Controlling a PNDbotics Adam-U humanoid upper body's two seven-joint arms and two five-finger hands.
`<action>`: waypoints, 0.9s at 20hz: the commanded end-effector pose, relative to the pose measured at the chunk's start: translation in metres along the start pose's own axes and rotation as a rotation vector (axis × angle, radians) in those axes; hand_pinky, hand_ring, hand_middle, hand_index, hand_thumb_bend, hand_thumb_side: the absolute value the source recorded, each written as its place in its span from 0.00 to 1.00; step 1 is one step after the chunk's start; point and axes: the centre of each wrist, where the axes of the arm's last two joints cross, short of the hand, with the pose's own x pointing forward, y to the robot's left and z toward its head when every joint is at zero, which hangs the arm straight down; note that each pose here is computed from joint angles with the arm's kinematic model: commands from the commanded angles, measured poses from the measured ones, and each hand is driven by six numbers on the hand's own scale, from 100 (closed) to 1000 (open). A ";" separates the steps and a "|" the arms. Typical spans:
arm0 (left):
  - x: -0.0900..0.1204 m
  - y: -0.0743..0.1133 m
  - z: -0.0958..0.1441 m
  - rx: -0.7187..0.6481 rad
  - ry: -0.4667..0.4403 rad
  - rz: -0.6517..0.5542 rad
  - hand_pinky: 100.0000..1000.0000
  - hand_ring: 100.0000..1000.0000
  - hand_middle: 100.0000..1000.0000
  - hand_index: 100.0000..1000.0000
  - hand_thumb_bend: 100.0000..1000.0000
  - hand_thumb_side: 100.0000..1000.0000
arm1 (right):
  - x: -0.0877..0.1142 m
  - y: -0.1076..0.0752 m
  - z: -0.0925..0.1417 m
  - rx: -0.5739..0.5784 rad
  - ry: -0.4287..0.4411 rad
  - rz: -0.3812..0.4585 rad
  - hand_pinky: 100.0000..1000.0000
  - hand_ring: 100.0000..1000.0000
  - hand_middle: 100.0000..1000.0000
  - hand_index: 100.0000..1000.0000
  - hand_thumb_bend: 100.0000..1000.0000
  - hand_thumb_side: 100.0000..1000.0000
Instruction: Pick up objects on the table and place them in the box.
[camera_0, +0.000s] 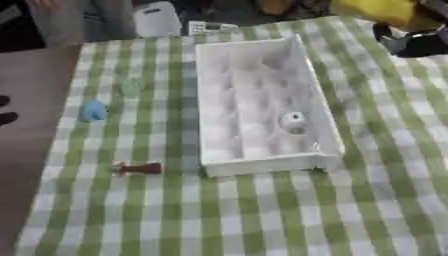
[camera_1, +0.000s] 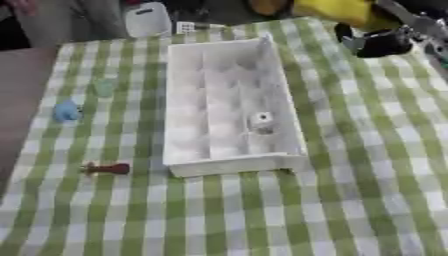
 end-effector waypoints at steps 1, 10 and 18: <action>0.004 0.001 -0.002 -0.005 -0.015 -0.007 0.76 1.00 0.67 0.74 0.00 0.81 | 0.004 -0.016 -0.002 -0.029 -0.020 0.018 0.13 0.32 0.39 0.61 0.00 0.00; 0.003 0.001 -0.002 -0.009 -0.015 -0.006 0.76 1.00 0.67 0.74 0.00 0.81 | 0.014 -0.013 -0.009 -0.012 -0.065 0.001 0.13 0.32 0.39 0.61 0.00 0.00; 0.004 -0.001 -0.003 -0.011 -0.021 0.003 0.76 1.00 0.67 0.74 0.00 0.80 | 0.034 -0.004 -0.025 0.019 -0.146 -0.017 0.13 0.32 0.39 0.61 0.00 0.00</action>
